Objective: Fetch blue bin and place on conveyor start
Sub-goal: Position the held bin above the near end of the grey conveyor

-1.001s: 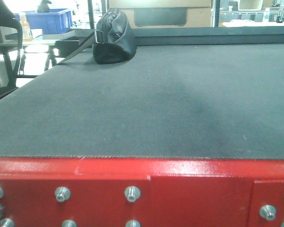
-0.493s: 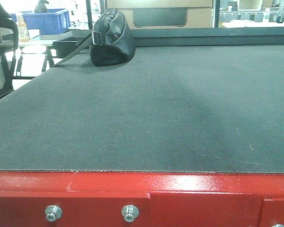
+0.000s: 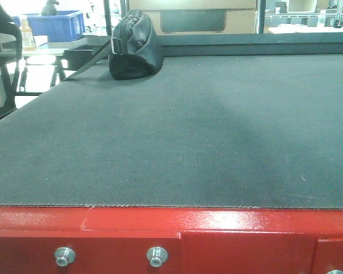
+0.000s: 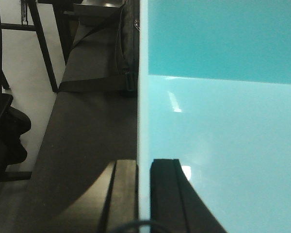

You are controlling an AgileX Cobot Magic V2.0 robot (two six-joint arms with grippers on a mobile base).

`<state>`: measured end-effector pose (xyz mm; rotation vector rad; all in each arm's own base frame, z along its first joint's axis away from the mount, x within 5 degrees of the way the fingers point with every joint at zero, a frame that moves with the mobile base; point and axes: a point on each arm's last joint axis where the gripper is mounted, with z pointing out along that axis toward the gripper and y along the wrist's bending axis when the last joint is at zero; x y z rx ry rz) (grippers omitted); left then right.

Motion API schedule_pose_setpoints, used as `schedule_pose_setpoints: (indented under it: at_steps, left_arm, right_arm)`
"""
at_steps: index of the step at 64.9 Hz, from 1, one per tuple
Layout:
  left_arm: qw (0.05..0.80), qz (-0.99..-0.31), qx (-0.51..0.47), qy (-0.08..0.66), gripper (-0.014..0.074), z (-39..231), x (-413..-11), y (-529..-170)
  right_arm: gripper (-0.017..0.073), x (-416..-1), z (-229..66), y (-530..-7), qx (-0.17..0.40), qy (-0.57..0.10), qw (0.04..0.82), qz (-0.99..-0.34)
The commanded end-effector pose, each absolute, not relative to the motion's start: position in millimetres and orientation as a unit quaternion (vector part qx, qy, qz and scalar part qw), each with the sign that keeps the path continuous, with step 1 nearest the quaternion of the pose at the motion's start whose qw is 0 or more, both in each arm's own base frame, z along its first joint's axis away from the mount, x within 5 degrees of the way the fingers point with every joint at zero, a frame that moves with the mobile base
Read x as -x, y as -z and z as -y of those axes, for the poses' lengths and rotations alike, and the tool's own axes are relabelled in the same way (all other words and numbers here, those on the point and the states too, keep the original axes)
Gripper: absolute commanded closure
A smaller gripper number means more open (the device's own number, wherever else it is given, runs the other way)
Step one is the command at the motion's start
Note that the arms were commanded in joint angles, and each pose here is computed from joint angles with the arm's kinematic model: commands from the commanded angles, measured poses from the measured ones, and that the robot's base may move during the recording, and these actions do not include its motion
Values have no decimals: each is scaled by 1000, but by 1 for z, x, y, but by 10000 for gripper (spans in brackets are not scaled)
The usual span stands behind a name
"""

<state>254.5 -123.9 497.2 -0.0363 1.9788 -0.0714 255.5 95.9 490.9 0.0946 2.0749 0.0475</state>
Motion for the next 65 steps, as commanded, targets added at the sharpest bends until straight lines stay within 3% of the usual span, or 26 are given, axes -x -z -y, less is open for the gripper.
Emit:
schedule_pose_setpoints:
  at_steps: [1, 44, 65]
  left_arm:
    - [578, -816, 8, 35, 705, 123, -251, -508]
    - [567, -822, 6, 53, 705, 129, -254, -504]
    - [500, -860, 7, 98, 705, 140, -289, -436]
  right_arm:
    - [724, -253, -93, -500, -33, -18, 530, -847]
    - [724, -259, -98, -492, -32, -23, 515, -856]
    - [724, -289, -99, -440, -50, -44, 494, -867]
